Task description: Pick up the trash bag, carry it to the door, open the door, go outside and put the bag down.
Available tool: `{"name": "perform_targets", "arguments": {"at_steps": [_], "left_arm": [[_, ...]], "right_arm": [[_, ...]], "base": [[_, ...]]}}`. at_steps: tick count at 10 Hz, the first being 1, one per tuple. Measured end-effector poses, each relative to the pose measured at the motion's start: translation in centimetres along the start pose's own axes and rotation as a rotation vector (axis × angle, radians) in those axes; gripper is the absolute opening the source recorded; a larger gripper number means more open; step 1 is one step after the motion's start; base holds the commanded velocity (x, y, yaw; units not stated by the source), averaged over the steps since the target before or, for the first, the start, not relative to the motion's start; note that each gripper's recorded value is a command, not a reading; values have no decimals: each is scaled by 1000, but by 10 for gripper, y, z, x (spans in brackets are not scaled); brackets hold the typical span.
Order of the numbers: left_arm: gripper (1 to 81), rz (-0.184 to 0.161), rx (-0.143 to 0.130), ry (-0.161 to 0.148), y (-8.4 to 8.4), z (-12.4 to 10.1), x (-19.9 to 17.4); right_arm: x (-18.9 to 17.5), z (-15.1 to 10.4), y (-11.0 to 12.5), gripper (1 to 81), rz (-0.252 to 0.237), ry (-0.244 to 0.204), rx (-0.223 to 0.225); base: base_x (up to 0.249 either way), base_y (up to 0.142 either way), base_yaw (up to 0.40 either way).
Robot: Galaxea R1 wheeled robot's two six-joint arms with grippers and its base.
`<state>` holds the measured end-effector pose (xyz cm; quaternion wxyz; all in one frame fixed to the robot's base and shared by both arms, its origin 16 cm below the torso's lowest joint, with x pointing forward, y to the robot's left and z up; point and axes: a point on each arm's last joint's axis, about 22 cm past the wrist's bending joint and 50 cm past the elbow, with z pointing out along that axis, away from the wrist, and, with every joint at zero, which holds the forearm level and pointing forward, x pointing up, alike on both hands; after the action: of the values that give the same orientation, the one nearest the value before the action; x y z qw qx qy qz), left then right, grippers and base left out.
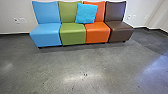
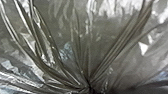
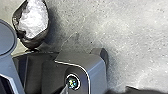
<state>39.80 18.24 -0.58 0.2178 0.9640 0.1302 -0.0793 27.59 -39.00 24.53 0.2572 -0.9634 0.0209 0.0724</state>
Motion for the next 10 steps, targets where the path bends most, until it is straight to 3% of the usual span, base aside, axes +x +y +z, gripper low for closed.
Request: {"name": "perform_targets", "arguments": {"at_steps": [2, 5, 7, 10], "left_arm": [[10, -8, -24, -1, -1, -31, 1], [10, -13, -15, 32, -10, -85, -12], [10, -2, -29, 42, 7, -112, -21], [10, 22, -35, 96, 25, -159, -13]], "right_arm": [[-2, -5, -12, 811, -3, -2, 12], [-8, -32, -25, 811, -20, 30, 0], [-2, -46, -45, 811, -46, 66, 14], [-6, -65, -64, 811, -74, 103, 14]], "base": [[0, 0, 0], [0, 0, 0], [0, 0, 0], [0, 0, 0]]}}
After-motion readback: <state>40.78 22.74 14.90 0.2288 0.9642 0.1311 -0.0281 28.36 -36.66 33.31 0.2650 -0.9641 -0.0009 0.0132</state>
